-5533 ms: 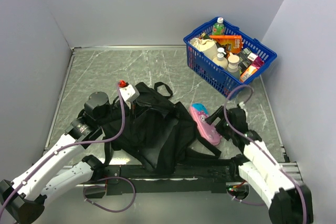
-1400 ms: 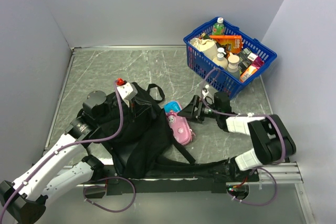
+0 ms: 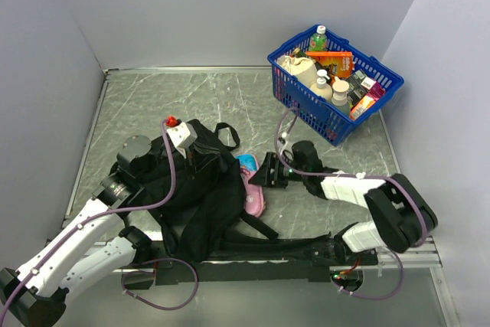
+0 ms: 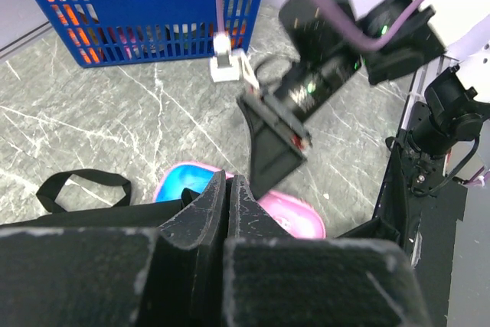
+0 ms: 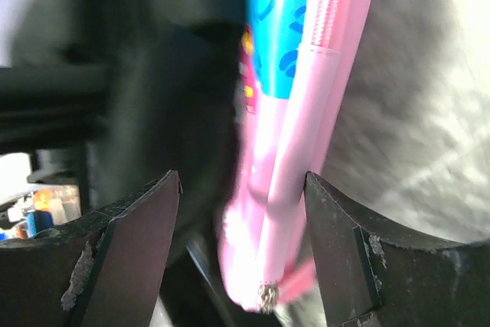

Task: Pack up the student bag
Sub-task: Pick up the stationery from the center of the board.

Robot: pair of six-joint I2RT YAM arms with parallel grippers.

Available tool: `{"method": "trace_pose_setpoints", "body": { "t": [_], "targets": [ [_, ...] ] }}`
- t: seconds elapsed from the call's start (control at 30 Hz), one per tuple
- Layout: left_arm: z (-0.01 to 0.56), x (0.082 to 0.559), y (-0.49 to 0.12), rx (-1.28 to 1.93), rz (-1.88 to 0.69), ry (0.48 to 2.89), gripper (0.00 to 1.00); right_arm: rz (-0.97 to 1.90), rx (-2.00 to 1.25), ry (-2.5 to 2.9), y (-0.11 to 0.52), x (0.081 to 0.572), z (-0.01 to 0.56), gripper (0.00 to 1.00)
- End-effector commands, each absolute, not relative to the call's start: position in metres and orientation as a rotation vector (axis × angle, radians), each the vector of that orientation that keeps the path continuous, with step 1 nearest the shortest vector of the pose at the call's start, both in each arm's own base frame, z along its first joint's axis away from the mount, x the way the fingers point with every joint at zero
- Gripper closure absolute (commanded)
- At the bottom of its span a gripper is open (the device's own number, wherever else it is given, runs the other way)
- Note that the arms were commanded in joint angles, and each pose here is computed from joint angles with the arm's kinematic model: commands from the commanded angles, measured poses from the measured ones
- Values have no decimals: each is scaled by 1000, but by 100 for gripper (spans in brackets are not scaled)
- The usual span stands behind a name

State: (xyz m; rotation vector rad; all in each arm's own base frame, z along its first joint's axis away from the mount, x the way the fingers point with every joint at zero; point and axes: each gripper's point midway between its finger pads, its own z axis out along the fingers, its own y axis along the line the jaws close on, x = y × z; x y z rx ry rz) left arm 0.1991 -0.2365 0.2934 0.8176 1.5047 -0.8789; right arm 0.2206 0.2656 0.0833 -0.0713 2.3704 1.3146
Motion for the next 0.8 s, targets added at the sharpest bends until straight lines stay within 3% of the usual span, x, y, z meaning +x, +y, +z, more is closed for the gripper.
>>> {"method": "trace_pose_setpoints", "body": {
  "t": [0.0, 0.13, 0.23, 0.33, 0.43, 0.6, 0.77],
  "targets": [
    [310, 197, -237, 806, -897, 1440, 99, 1452, -77, 2435, 279, 193, 71, 27],
    [311, 197, -238, 809, -900, 1440, 99, 1354, -75, 2466, 279, 197, 73, 29],
    [312, 197, -238, 809, -904, 1435, 99, 1107, -133, 2533, 273, 205, 63, 36],
    [310, 197, -239, 806, -908, 1440, 99, 1104, -116, 2518, 275, 209, 61, 47],
    [312, 197, -238, 806, -904, 1436, 99, 1143, -81, 2552, 278, 201, 48, 59],
    [312, 198, -238, 807, -897, 1440, 99, 1183, -90, 2573, 284, 197, 43, 97],
    [311, 199, -236, 805, -883, 1444, 99, 1033, -138, 2477, 268, 219, 82, 100]
  ]
}}
